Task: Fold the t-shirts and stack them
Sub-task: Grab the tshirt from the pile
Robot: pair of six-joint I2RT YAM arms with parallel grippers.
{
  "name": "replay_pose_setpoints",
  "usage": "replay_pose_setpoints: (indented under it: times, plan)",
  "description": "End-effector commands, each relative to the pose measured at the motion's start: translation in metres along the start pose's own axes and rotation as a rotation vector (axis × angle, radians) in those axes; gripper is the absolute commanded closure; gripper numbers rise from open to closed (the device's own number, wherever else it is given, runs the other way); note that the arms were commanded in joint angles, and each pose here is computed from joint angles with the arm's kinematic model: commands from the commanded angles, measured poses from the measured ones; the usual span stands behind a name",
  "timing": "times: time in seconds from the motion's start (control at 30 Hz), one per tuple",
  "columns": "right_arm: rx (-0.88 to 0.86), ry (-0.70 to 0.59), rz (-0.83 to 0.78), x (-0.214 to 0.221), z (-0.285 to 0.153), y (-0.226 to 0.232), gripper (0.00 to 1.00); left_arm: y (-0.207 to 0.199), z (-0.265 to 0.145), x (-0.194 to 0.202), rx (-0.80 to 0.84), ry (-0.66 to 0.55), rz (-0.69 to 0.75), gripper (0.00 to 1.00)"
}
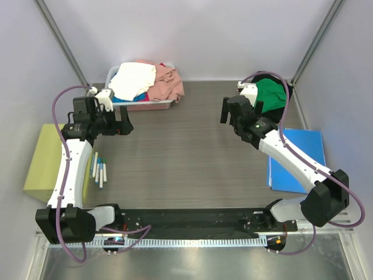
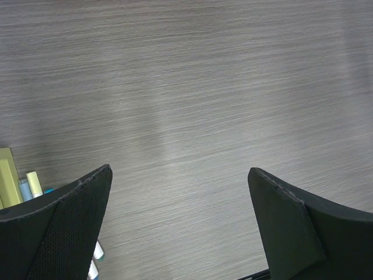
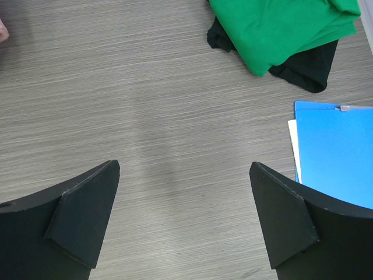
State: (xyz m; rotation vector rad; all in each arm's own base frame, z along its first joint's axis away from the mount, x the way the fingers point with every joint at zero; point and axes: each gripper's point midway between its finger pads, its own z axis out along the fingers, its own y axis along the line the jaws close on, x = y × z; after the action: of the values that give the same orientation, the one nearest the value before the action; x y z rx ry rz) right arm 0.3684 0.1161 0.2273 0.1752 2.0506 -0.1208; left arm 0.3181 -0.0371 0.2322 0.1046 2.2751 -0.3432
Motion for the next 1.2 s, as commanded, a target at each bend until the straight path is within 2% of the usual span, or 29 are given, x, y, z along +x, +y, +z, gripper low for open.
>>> replay_pose_setpoints:
  times: [0.0,0.3,0.5,0.53,0.6,0.63,0.67,0.73,0.77,0.93,1.07,1.17]
  plan:
    - [-0.014,-0.027,0.030,-0.012,-0.004,0.005,0.00,0.002,-0.002,-0.009,-0.009,-0.041,0.023,0.00]
    - [-0.031,-0.033,0.031,-0.014,-0.010,0.003,0.00,0.024,0.019,-0.025,-0.092,-0.015,-0.007,0.04]
    - [-0.048,-0.030,0.046,-0.015,-0.014,0.004,0.00,0.045,0.044,-0.066,-0.162,-0.034,-0.010,0.04]
    - [-0.059,-0.028,0.049,-0.014,-0.015,0.005,0.00,0.045,0.044,-0.083,-0.161,-0.057,-0.004,0.04]
    - [-0.064,-0.024,0.054,-0.013,-0.015,0.006,0.00,0.051,0.065,-0.088,-0.156,-0.025,-0.026,0.05]
    - [-0.067,-0.020,0.056,-0.011,-0.015,0.007,0.00,0.050,0.065,-0.105,-0.153,-0.056,-0.021,0.06]
    - [-0.069,-0.016,0.055,-0.010,-0.014,0.007,0.00,0.056,0.082,-0.103,-0.153,-0.028,-0.041,0.06]
    - [-0.081,-0.008,0.056,-0.007,-0.014,0.010,0.00,0.059,0.089,-0.121,-0.154,-0.053,-0.038,0.07]
    - [-0.082,-0.003,0.055,-0.006,-0.013,0.011,0.00,0.065,0.107,-0.116,-0.157,-0.023,-0.049,0.08]
    - [-0.094,0.005,0.054,-0.003,-0.012,0.013,0.00,0.078,0.139,-0.135,-0.167,-0.022,-0.040,0.10]
    - [-0.106,-0.001,0.058,-0.005,-0.012,0.016,0.00,0.090,0.167,-0.143,-0.189,-0.014,-0.034,0.07]
    - [-0.119,0.005,0.061,-0.003,-0.009,0.020,0.00,0.084,0.182,-0.154,-0.184,-0.018,-0.010,0.06]
